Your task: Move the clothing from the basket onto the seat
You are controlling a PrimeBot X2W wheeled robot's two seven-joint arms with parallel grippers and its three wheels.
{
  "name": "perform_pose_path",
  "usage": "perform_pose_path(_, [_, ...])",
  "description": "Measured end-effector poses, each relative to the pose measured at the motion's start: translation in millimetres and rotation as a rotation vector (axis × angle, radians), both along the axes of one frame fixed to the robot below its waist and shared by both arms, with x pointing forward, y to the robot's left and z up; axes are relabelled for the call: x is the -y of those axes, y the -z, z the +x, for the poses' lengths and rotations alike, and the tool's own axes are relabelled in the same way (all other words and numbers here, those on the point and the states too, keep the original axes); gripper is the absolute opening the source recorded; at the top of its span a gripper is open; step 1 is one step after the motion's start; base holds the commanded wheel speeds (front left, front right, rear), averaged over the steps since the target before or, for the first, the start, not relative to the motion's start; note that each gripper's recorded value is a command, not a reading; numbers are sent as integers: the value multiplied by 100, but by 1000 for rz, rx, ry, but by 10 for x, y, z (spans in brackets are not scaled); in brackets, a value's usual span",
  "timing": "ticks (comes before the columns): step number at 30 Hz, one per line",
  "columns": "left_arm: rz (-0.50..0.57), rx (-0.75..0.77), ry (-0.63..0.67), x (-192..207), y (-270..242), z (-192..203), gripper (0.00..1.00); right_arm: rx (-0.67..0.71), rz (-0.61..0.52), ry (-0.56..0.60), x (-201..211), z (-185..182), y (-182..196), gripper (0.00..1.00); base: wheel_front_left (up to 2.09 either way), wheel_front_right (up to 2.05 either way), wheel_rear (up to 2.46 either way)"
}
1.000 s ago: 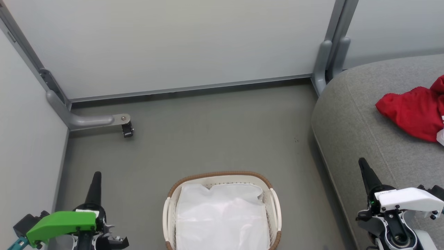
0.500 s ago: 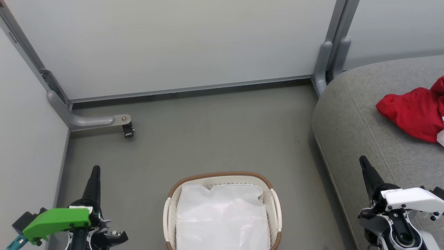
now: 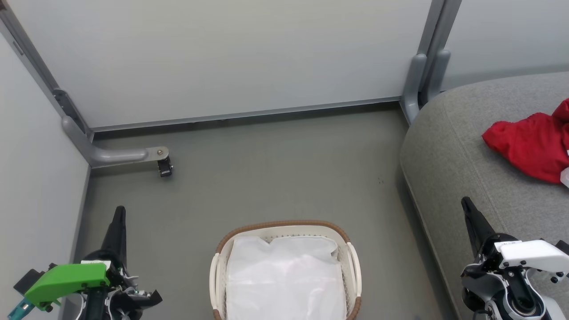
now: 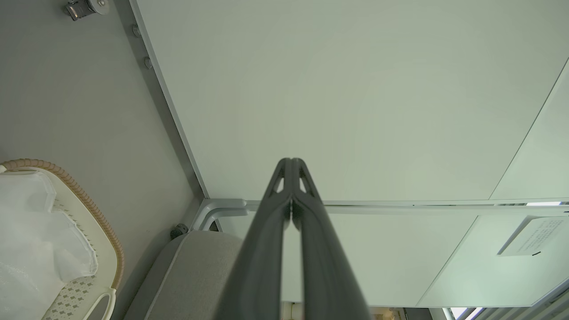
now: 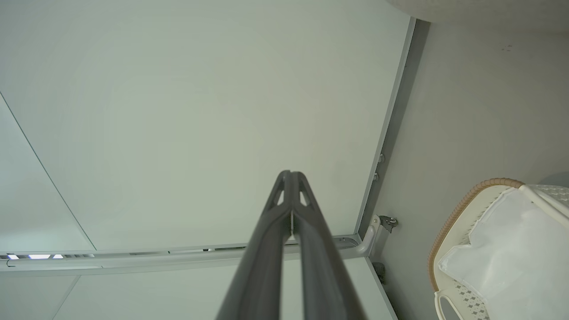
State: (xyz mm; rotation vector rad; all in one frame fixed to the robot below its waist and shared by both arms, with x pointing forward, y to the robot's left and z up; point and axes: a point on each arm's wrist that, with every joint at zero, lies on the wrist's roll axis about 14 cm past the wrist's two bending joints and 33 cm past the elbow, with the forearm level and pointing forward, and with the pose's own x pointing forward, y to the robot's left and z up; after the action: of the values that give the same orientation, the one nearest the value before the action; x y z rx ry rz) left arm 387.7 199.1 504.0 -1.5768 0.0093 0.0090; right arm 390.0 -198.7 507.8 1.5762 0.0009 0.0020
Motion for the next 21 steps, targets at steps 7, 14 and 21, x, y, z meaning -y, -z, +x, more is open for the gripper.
perform_pose_path(7, [0,0,0,0,0,0,0,0,0,0,1,0,-1,0,0,0,0])
perform_pose_path(14, [0,0,0,0,0,0,0,0,0,0,1,0,-1,0,0,0,0])
perform_pose_path(21, [0,0,0,0,0,0,0,0,0,0,1,0,-1,0,0,0,0])
